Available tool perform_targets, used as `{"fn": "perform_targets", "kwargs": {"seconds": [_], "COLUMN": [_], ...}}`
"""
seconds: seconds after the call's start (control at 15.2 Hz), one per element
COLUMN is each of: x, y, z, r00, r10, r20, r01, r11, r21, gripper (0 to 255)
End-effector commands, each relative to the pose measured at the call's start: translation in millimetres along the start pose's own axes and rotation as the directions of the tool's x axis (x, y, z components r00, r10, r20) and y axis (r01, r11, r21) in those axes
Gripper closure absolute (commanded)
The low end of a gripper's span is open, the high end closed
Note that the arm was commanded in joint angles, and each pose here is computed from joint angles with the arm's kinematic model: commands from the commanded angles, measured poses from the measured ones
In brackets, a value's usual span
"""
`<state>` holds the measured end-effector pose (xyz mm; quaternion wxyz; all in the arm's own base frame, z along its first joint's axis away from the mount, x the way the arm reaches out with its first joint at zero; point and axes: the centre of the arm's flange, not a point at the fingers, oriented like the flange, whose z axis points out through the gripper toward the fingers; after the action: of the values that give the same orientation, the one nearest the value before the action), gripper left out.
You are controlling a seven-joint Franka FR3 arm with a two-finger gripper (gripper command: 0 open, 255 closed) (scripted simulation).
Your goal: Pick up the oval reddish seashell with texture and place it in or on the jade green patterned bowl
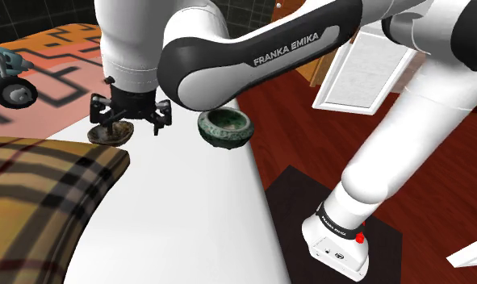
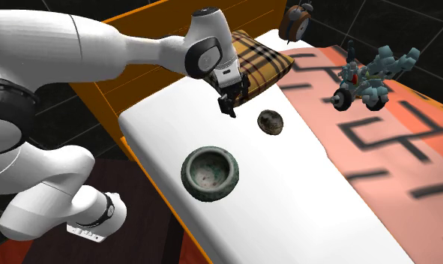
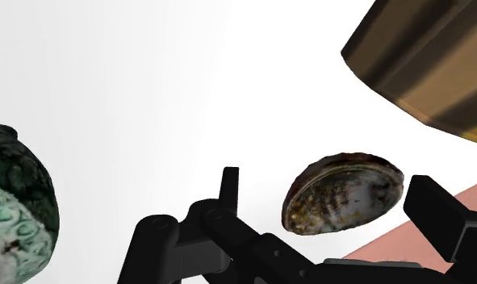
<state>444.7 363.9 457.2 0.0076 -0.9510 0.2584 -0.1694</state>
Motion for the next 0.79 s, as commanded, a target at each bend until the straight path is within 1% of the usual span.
{"fn": "perform_targets", "kwargs": {"seconds": [0.0, 0.13, 0.59, 0.73], "x": [0.4, 0.2, 2.3, 2.4], "y": [-24.6, -44.4, -44.2, -44.1], "z": [9.7, 18.0, 54.9, 58.0], "r00": [0.999, 0.997, 0.997, 0.997], "r10": [0.028, 0.044, 0.044, 0.044], "r20": [-0.037, -0.056, -0.056, -0.056], "r01": [-0.028, -0.045, -0.045, -0.045], "r11": [1.000, 0.999, 0.999, 0.999], "r21": [-0.002, -0.004, -0.004, -0.004], "gripper": [0, 0, 0, 0]}}
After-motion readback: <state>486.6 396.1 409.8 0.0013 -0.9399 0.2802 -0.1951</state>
